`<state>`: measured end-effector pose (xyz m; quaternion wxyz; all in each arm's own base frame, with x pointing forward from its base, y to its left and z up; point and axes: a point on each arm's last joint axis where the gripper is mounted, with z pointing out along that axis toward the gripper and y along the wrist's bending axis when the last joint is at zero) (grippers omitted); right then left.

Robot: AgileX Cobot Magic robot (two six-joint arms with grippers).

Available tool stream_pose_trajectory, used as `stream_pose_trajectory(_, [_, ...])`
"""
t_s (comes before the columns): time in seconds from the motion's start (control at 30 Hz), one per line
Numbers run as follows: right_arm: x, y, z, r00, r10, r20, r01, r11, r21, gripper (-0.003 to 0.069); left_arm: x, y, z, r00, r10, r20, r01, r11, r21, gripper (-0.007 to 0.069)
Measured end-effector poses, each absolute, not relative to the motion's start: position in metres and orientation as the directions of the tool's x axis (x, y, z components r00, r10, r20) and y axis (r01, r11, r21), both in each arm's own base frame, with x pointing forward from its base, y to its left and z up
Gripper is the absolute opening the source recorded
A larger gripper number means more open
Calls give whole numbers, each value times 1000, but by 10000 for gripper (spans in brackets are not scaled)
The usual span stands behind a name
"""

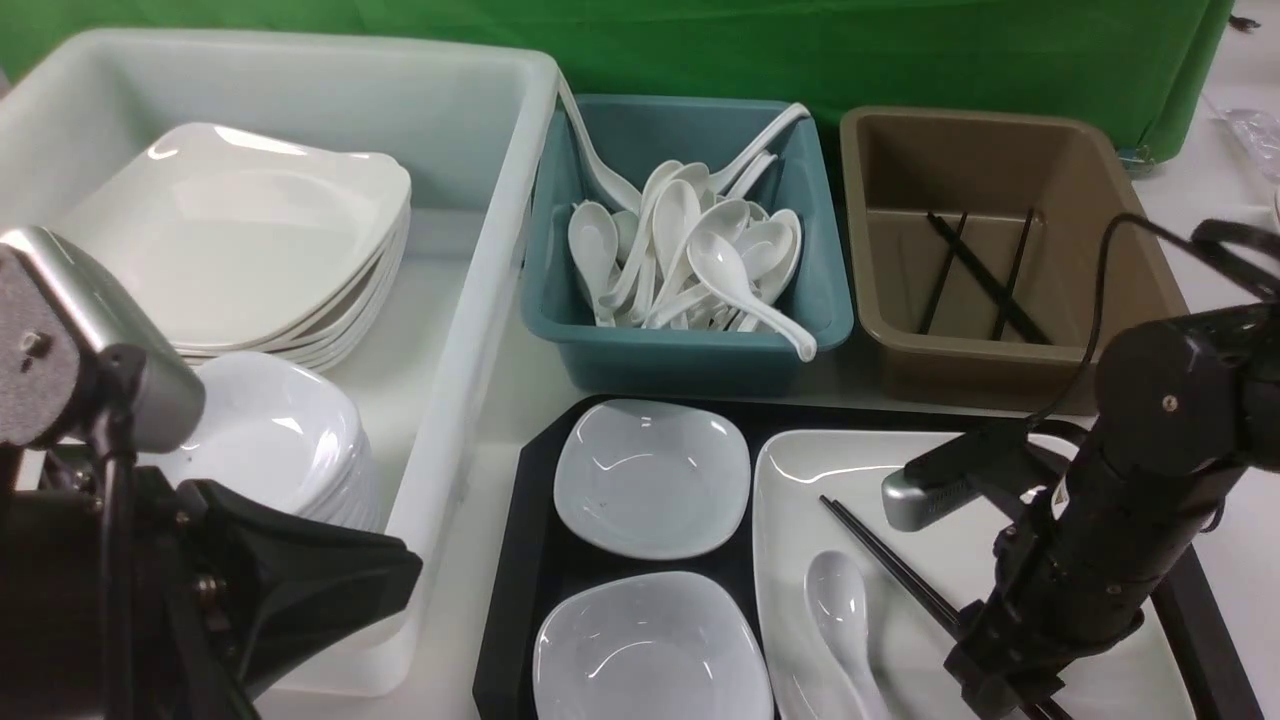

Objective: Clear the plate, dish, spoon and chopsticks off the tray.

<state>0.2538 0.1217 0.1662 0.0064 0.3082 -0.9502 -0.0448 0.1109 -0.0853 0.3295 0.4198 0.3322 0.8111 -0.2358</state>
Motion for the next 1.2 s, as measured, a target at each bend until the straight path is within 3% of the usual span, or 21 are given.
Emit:
stream_pose_trajectory(0.17, [257, 122, 161, -806, -592, -5, -591, 803, 79, 388, 111, -85, 330, -406, 360, -840, 749, 658, -80, 18])
stream_pose_trajectory(0.33, [258, 121, 161, -795, -606, -3, -605, 793, 69, 232, 111, -85, 330, -395, 367, -842, 753, 654, -68, 18])
stream_pose_trajectory(0.37, [257, 121, 161, -789, -615, 0, -613, 787, 71, 150, 111, -85, 330, -391, 368, -843, 754, 654, -64, 18])
stream_pose_trajectory(0.5, [254, 120, 168, -784, -621, -7, -620, 781, 73, 145, 112, -85, 330, -385, 366, -847, 752, 657, -58, 18])
stream_pose_trajectory(0.67, [247, 121, 216, -759, -621, -194, -637, 770, 27, 145, 116, -83, 337, -336, 322, -885, 725, 688, -25, 18])
stream_pose_trajectory(0.7, [249, 121, 230, -749, -606, -269, -631, 776, 7, 145, 118, -83, 339, -319, 300, -899, 714, 700, -20, 18])
stream_pose_trajectory(0.73, [257, 120, 253, -729, -554, -402, -598, 801, -19, 145, 121, -83, 344, -286, 258, -923, 694, 720, -14, 18])
stream_pose_trajectory(0.8, [278, 113, 279, -707, -432, -560, -505, 863, -27, 145, 124, -82, 350, -253, 202, -946, 673, 740, -22, 18])
stream_pose_trajectory(0.93, [334, 91, 305, -621, -198, -758, -309, 951, 5, 145, 127, -82, 356, -205, 155, -967, 657, 754, -18, 18])
stream_pose_trajectory(1.1, [411, 73, 300, -535, -24, -844, -162, 984, 75, 145, 126, -83, 355, -201, 166, -965, 669, 744, -12, 18])
stream_pose_trajectory(1.2, [445, 69, 279, -569, 20, -822, -119, 987, 106, 221, 125, -84, 354, -204, 180, -962, 678, 735, -7, 18])
